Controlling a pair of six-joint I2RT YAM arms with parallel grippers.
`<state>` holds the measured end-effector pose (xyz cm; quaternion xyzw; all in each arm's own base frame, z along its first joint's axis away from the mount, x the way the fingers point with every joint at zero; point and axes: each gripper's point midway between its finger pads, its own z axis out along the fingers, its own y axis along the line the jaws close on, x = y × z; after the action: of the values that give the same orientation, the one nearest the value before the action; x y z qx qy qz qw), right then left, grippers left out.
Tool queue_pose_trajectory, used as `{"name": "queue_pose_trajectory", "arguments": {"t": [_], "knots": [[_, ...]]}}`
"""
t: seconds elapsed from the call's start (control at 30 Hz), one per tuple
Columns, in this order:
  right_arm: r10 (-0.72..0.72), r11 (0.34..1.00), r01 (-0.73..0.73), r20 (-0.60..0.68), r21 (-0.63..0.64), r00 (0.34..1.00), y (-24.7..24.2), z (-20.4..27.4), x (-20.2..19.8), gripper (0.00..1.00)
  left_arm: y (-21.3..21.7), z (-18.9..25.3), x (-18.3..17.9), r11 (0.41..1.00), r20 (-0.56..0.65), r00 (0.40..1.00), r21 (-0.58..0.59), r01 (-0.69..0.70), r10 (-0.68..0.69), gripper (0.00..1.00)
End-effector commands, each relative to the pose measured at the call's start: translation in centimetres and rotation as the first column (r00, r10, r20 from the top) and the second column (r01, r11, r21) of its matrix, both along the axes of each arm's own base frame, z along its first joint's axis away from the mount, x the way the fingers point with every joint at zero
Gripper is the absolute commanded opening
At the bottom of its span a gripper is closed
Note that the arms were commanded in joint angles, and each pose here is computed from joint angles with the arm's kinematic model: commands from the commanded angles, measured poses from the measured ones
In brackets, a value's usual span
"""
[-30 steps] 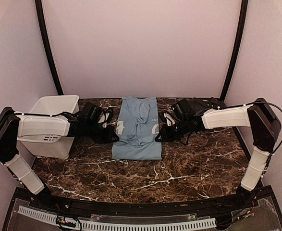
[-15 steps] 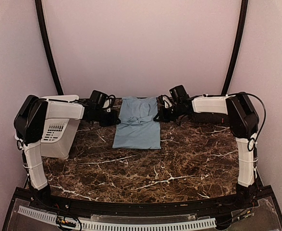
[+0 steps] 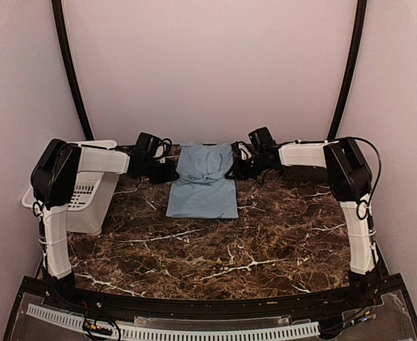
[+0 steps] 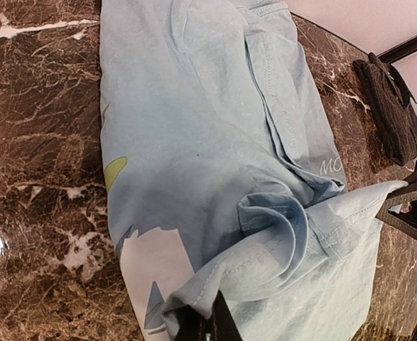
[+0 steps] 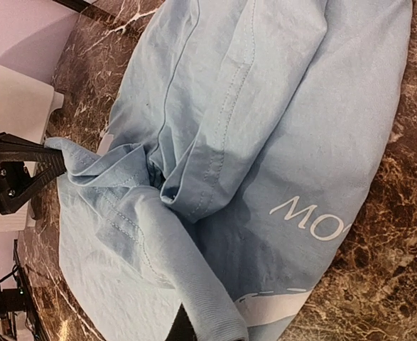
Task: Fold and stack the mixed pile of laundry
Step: Fold the rectangle-folded T-shirt at the center of the board, then adjust the 2/3-rectangle-folded T-shirt at the center of the board.
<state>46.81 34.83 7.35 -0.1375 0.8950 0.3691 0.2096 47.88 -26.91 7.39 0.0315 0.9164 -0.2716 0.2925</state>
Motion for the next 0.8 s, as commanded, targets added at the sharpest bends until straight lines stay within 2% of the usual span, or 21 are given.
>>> {"name": "queue_pose_trajectory", "arguments": {"t": [0.0,0.07,0.1,0.13,0.17,0.2,0.27,0.3,0.37,0.47,0.63,0.77], "knots": [[0.005,1.000,-0.006,0.030,0.025,1.000,0.1,0.5,1.5,0.00,0.1,1.0,1.5,1.000,0.051,0.999,0.001,-0.002,0.002,0.00],[0.014,0.999,-0.015,0.024,0.033,1.000,0.2,0.5,1.6,0.07,0.3,0.4,1.8,1.000,0.039,0.999,0.005,-0.006,0.006,0.04],[0.016,0.999,-0.017,0.025,0.040,1.000,0.1,0.8,1.7,0.13,0.5,0.4,1.9,1.000,0.037,0.999,0.008,-0.012,0.011,0.12],[0.015,0.999,-0.016,0.027,0.050,1.000,0.0,1.2,2.0,0.21,0.8,0.4,2.0,1.000,0.036,0.999,0.011,-0.017,0.017,0.17],[0.010,0.998,-0.012,0.033,0.064,0.999,-0.3,2.0,2.3,0.35,1.2,0.9,2.3,1.000,0.038,0.999,0.008,-0.027,0.026,0.25],[0.004,0.997,-0.008,0.049,0.083,0.999,-0.6,3.3,2.6,0.45,1.4,1.3,2.4,1.000,0.040,0.999,0.005,-0.030,0.030,0.28],[-0.006,0.994,-0.003,0.080,0.112,0.997,-1.3,5.6,3.1,0.60,2.3,3.9,2.8,0.999,0.085,0.995,-0.010,-0.048,0.049,0.41],[-0.011,0.993,0.000,0.097,0.121,0.995,-1.8,6.7,3.3,0.65,2.7,4.5,2.8,0.998,0.101,0.993,-0.005,-0.057,0.058,0.52],[-0.012,0.991,-0.004,0.120,0.130,0.993,-2.5,8.3,3.2,0.70,3.2,6.9,2.8,0.998,0.148,0.987,-0.010,-0.068,0.069,0.61],[-0.011,0.990,-0.006,0.119,0.139,0.993,-3.5,9.3,2.1,0.77,3.3,9.0,1.8,0.998,0.176,0.983,-0.035,-0.050,0.056,0.67],[0.033,0.979,-0.046,0.070,0.197,0.997,-3.1,8.9,-1.2,0.79,1.5,9.3,-1.4,0.987,0.185,0.982,-0.144,0.075,-0.047,0.74],[0.090,0.966,-0.096,0.040,0.239,0.995,-1.2,8.0,-3.4,0.79,-1.2,7.2,-3.7,0.970,0.149,0.979,-0.173,0.168,-0.143,0.75]]}}
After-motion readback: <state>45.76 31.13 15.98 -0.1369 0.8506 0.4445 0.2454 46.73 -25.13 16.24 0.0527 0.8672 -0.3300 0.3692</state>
